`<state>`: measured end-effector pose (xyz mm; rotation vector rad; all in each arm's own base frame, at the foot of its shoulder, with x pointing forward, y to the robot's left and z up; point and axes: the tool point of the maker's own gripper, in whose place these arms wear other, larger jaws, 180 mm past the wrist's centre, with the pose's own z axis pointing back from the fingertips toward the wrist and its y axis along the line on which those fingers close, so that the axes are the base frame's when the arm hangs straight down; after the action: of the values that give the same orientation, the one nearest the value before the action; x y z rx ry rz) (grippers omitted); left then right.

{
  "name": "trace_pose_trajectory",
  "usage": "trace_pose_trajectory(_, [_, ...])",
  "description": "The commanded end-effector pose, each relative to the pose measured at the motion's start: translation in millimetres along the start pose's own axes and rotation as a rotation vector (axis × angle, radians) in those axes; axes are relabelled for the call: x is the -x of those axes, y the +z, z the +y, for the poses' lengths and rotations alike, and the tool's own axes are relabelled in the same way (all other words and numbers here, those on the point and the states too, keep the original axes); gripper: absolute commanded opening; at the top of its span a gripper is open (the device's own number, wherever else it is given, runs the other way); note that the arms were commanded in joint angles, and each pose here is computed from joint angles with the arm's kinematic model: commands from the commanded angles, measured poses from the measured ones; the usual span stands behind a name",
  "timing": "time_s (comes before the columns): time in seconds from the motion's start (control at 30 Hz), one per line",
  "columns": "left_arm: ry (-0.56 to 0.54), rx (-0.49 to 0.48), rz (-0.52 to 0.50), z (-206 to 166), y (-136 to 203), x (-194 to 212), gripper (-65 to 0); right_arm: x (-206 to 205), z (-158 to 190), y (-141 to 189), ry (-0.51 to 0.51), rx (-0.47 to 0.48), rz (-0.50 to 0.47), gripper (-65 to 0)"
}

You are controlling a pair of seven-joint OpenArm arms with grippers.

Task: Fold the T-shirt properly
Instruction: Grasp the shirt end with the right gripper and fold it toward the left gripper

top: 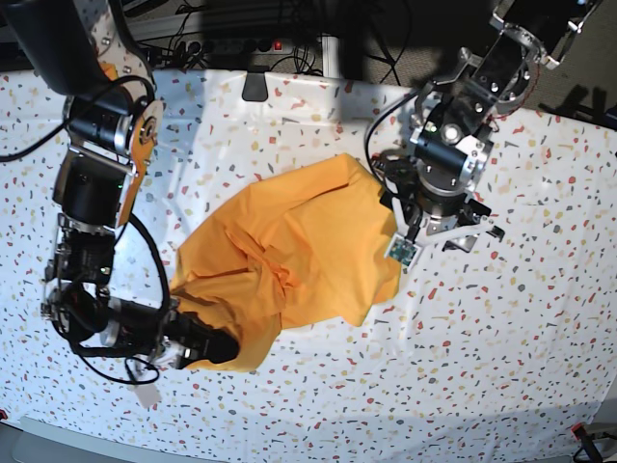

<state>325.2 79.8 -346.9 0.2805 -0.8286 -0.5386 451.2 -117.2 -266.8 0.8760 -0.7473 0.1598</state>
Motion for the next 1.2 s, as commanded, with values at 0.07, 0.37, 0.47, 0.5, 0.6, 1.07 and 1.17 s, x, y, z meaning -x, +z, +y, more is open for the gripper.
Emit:
trace_pose_trajectory(0.07, [0.008, -0.023, -0.057, 8, 3, -17, -29.3, -13, 34, -18, 0.087, -0.063, 0.014, -65.0])
trace_pose_trajectory(0.37, [0.007, -0.023, -0.041, 8, 3, -13, -29.3, 10, 93, -59, 0.191, -0.170, 0.137, -65.0])
trace_pose_trajectory(0.47, [0.007, -0.022, -0.018, 7, 3, -9, -29.3, 19, 103, -71, 0.190, -0.185, 0.157, -65.0])
trace_pose_trajectory(0.5, [0.005, -0.021, -0.016, 7, 3, -8, -29.4, 24, 105, -75, 0.187, -0.184, 0.168, -65.0])
trace_pose_trajectory(0.6, [0.002, -0.016, -0.012, 4, 3, -5, -29.3, 38, 117, -87, 0.167, -0.216, 0.184, -65.0])
trace_pose_trajectory(1.07, [-0.061, -0.158, 0.059, 25, 7, 15, -29.3, 113, 107, -110, 0.077, -0.168, 0.284, -65.0])
trace_pose_trajectory(1.17, [-0.037, -0.260, 0.055, 43, 11, 14, -29.3, 117, 119, -112, 0.037, -0.233, 0.259, -49.7])
